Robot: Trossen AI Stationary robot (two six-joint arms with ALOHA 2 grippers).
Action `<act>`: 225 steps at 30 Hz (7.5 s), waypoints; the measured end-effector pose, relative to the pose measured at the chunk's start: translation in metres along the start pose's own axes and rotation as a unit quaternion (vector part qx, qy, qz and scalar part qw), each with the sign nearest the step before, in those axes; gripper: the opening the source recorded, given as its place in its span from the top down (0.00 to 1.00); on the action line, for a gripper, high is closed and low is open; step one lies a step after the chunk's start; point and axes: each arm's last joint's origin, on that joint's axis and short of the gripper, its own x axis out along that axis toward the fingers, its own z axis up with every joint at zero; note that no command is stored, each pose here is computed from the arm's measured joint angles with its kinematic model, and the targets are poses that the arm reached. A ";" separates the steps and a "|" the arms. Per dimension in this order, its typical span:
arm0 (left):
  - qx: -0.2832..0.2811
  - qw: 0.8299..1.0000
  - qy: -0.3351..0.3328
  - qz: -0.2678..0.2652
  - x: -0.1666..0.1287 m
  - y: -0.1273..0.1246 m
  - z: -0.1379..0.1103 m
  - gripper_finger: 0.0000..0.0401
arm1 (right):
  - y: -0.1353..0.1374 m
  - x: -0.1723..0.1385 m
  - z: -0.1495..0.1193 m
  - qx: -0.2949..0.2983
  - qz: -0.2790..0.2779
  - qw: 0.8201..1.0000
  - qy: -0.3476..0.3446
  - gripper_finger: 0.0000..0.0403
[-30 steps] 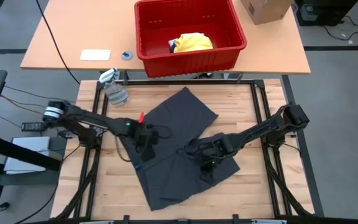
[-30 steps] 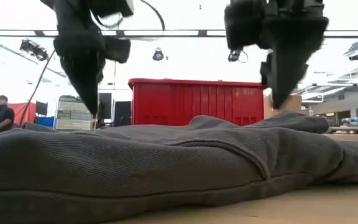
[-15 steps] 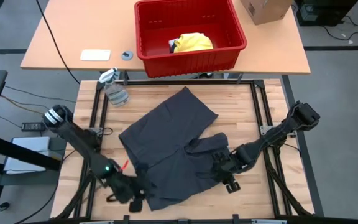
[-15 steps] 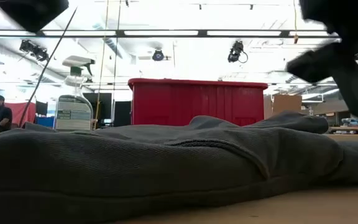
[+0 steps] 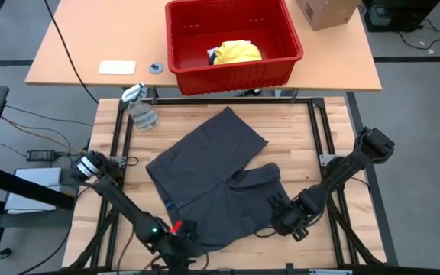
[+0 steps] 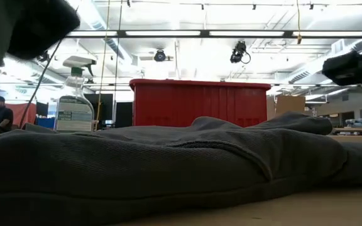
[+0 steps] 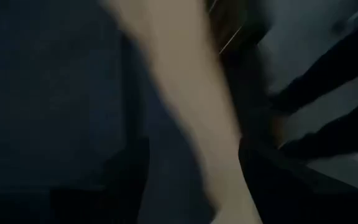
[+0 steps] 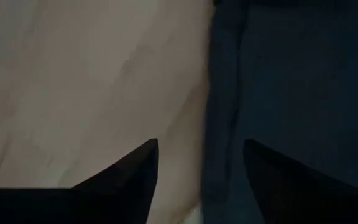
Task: Fold Laundry from Bin
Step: Fold the black short
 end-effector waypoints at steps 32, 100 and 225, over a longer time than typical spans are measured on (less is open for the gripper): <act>-0.306 0.946 0.049 -0.092 -0.114 0.015 0.023 0.98 | -0.005 -0.095 0.027 0.170 0.061 0.974 -0.136 0.97; -0.397 0.894 -0.107 -0.177 -0.096 0.013 0.019 0.97 | -0.086 -0.178 -0.024 0.201 0.203 0.946 -0.156 0.97; -0.477 0.856 0.043 0.196 -0.090 0.137 -0.078 1.00 | -0.256 0.003 -0.087 0.459 0.118 0.861 -0.186 0.97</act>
